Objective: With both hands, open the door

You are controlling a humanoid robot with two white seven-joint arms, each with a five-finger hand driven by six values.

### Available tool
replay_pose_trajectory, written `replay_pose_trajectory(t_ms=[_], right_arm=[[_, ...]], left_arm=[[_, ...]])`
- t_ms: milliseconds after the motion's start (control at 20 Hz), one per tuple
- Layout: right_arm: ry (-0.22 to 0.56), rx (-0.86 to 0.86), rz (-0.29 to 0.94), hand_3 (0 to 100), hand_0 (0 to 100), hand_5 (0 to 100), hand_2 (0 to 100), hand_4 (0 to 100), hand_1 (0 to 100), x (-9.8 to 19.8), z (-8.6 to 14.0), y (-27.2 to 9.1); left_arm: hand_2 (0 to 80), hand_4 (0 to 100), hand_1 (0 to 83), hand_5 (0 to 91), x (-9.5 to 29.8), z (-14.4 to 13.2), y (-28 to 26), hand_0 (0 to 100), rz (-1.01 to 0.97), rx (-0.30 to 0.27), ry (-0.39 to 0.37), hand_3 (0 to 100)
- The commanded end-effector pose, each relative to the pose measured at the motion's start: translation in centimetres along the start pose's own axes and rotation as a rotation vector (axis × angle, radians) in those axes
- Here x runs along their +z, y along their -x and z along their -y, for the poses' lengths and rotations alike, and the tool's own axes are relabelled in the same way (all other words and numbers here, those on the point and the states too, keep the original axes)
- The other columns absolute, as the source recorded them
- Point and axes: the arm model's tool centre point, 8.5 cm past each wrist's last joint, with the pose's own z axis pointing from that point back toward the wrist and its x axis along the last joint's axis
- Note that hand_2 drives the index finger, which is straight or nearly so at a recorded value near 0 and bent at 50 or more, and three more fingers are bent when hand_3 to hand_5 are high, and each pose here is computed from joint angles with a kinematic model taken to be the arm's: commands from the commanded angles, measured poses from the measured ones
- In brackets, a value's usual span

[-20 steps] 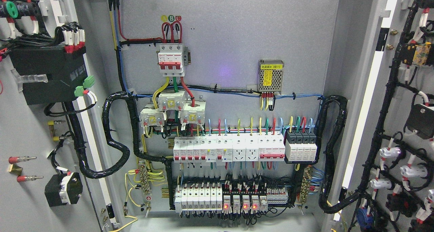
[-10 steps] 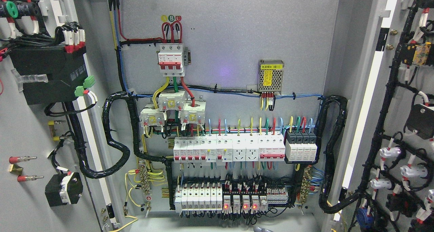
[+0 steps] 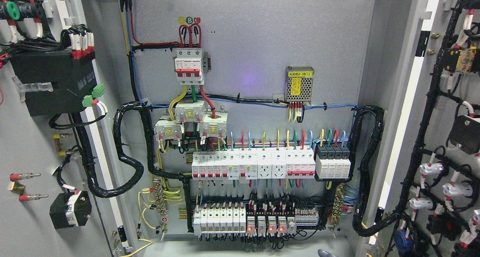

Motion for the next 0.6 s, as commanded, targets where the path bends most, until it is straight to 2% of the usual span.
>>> replay_pose_trajectory(t_ms=[0, 200, 551], right_arm=[[0.079, 0.102, 0.033, 0, 19, 0, 0, 0, 0, 1.7, 3.2, -2.6], [0.135, 0.008, 0.107, 0, 19, 0, 0, 0, 0, 2.1, 4.5, -3.8], [0.158, 0.077, 0.125, 0, 19, 0, 0, 0, 0, 2.8, 6.1, -5.5]], left_arm=[[0.0, 0, 0.0, 0.0, -2.7, -2.7, -2.6, 0, 0.137, -0.050, -0.040, 0], [0.0, 0, 0.0, 0.0, -3.3, -3.8, -3.4, 0, 0.175, -0.083, -0.056, 0], [0.0, 0, 0.0, 0.0, -3.1, -5.5, -4.2, 0, 0.206, -0.096, -0.076, 0]])
